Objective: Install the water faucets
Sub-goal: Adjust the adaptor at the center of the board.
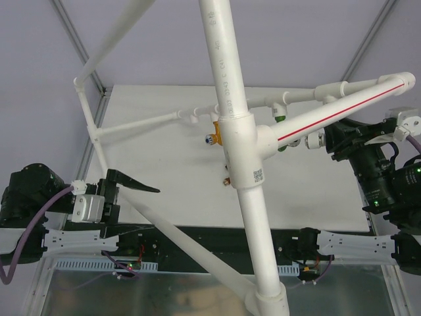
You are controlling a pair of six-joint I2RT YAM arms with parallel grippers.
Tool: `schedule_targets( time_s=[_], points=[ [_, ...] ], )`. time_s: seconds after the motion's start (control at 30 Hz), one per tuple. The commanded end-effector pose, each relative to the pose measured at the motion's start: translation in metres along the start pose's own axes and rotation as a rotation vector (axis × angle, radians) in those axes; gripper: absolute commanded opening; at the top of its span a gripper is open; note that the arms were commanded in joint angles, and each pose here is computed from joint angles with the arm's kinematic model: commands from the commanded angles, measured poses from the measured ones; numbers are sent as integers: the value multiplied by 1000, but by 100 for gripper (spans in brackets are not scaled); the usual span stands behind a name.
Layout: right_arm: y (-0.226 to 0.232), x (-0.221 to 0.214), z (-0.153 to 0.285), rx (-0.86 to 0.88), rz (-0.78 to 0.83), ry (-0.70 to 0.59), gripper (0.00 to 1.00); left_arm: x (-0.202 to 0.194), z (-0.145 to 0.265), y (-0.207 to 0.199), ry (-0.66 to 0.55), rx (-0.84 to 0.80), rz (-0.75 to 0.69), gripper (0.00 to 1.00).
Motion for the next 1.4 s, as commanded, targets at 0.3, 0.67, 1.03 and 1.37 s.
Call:
schedule_targets(
  time_s=[0.3, 0.67, 1.03, 1.37],
  points=[
    [-21, 32, 4, -30, -213, -179, 0, -9, -17, -8, 105, -134, 105, 73],
    [-21, 31, 4, -33, -213, -174, 0, -30, -45, 13, 146, 32, 118, 62],
    [-24, 35, 6, -15, -234, -170, 0, -31, -60, 26, 195, 120, 107, 0],
    [-27, 40, 11, 62, -222, -210, 41, 24, -58, 39, -60, 288, 65, 0]
  ],
)
Point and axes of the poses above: each gripper's point midway between its finger pads, its own z axis back along the fingers, its own y axis along the line the jaws close on, x = y × z, the point moved 10 cm from there along z, back along the fingers, and after that the axes turned 15 degrees about z, right-handed, at the moved point
